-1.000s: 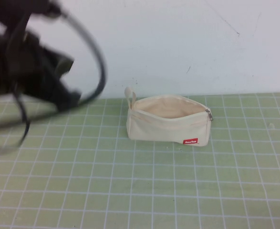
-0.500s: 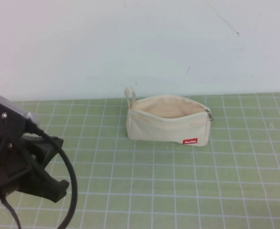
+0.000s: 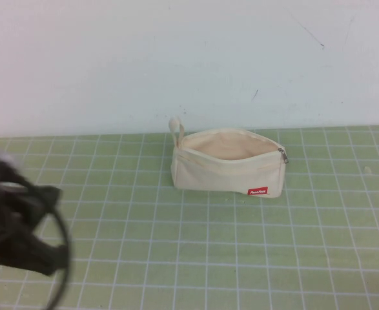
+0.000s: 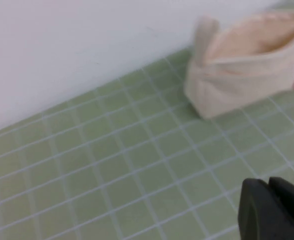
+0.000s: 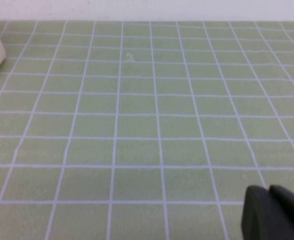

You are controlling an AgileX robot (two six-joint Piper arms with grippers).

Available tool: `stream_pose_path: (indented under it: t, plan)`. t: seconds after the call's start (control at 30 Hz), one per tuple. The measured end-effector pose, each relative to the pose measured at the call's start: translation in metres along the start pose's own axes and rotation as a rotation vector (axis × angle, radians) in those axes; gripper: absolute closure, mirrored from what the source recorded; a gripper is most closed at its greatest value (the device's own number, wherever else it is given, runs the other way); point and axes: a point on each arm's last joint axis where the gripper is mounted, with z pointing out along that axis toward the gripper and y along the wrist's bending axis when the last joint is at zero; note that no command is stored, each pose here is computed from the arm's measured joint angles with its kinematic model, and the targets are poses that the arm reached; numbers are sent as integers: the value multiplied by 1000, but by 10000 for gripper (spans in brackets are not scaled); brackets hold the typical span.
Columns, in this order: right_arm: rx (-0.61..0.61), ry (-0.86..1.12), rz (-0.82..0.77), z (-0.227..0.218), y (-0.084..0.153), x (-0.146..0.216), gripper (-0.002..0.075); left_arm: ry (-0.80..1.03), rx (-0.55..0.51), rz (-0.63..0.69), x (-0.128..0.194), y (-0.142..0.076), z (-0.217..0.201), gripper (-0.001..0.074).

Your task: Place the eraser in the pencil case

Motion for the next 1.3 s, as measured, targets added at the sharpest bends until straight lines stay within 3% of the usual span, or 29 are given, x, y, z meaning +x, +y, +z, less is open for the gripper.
stream_pose_path:
  t: [0.13, 0.27, 0.43, 0.63, 1.1, 1.3]
  plan:
    - [0, 0, 0, 0, 0, 0, 727, -39, -106, -87, 12, 17, -22, 736]
    - [0, 0, 0, 0, 0, 0, 727, -72, -221, -185, 44, 26, -38, 735]
    - [0, 0, 0, 0, 0, 0, 727, -151, -307, -240, 100, 22, -42, 736]
    - [0, 0, 0, 0, 0, 0, 727, -217, -319, -306, 165, 9, -32, 736]
    - [0, 0, 0, 0, 0, 0, 727, -59, -280, -379, 186, 1, -31, 736]
    - [0, 0, -2, 0, 0, 0, 727, -117, -297, -376, 187, 0, -38, 736]
